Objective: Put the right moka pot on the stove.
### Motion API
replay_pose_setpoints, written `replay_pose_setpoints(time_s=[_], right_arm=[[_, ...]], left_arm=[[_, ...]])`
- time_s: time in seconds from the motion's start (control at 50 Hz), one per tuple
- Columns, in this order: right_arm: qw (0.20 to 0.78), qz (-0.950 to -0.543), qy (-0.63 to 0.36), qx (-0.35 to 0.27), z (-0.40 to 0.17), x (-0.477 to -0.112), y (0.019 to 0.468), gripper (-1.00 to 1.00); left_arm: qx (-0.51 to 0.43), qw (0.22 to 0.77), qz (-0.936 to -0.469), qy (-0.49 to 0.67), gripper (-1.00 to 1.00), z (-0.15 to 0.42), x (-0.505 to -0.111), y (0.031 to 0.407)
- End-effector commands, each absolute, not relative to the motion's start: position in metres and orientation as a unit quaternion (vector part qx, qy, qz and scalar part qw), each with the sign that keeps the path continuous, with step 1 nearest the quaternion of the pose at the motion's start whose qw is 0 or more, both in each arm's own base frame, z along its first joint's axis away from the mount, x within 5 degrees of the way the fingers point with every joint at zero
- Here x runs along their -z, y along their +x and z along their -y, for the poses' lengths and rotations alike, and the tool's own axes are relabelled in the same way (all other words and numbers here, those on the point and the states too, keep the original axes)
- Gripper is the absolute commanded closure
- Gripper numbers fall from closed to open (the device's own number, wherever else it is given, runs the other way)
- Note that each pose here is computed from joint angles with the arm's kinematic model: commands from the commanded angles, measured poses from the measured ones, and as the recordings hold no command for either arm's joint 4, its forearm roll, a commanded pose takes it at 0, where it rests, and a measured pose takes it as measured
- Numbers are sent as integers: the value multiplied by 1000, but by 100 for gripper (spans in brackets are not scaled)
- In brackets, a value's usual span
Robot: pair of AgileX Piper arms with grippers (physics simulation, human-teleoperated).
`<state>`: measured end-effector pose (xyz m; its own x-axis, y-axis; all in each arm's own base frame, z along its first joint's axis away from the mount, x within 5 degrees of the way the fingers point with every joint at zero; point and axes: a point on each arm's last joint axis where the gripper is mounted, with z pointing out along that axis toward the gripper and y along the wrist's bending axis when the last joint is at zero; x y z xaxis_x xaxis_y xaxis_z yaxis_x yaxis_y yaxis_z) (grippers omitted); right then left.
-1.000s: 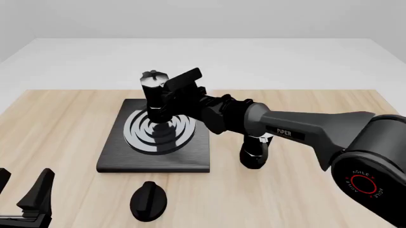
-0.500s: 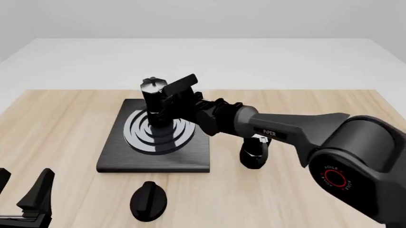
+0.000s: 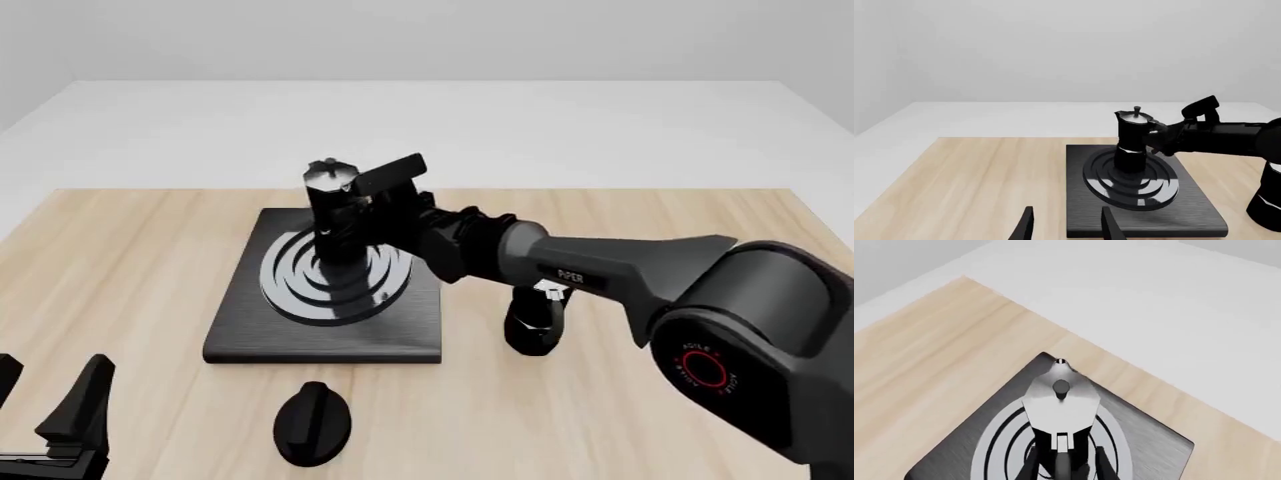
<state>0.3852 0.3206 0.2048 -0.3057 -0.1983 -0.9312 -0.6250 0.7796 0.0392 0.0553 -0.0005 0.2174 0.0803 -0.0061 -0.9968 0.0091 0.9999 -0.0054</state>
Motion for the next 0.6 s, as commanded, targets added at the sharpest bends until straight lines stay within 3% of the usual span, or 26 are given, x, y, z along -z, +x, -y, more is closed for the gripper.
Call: replay_pose_setpoints(time_s=[0.02, 0.6], right_arm=[[542, -773, -269, -192, -312, -215, 390, -100], [547, -764, -279, -197, -304, -235, 364, -100]], left_arm=[[5, 735, -678, 1, -100, 0, -217, 55], [5, 735, -678, 1, -100, 0, -217, 55]])
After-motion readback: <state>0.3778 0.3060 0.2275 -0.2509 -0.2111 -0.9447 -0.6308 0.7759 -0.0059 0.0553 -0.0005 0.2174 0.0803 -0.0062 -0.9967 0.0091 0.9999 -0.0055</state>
